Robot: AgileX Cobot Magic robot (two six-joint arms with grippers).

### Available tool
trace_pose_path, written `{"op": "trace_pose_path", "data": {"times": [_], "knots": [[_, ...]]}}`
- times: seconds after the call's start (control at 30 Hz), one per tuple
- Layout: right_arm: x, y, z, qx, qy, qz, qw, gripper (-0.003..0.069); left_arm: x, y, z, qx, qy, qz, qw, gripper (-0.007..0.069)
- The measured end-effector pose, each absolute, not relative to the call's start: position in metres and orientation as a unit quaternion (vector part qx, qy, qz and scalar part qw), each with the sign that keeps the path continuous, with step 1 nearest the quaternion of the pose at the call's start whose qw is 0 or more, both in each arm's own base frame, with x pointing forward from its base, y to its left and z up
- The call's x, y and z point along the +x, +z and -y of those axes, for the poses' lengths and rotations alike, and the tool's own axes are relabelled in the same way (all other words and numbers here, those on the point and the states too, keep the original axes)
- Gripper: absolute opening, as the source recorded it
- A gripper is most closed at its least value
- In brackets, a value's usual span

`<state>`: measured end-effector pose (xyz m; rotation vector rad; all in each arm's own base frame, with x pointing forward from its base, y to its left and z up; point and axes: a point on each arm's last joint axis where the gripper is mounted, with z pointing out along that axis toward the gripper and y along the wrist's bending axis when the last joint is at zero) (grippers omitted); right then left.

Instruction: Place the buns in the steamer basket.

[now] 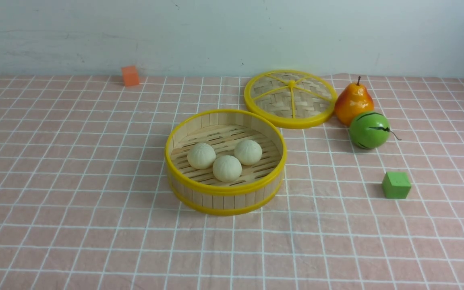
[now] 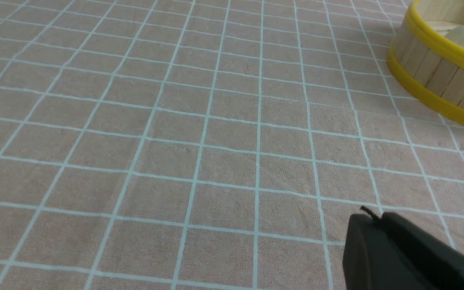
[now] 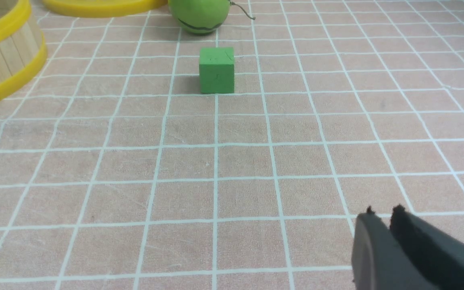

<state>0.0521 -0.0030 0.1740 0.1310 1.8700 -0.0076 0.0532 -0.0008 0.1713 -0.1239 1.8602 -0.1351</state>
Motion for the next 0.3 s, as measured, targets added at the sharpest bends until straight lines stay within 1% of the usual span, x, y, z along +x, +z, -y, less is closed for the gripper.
{"op": "trace_pose_path", "data": {"times": [0.3], "knots": [[0.0521, 0.174, 0.003, 0.056, -0.003, -0.804, 0.592, 0.0071, 0.0532, 0.1713, 0.0008, -0.053, -0.058, -0.8, 0.594, 0.0027]]}}
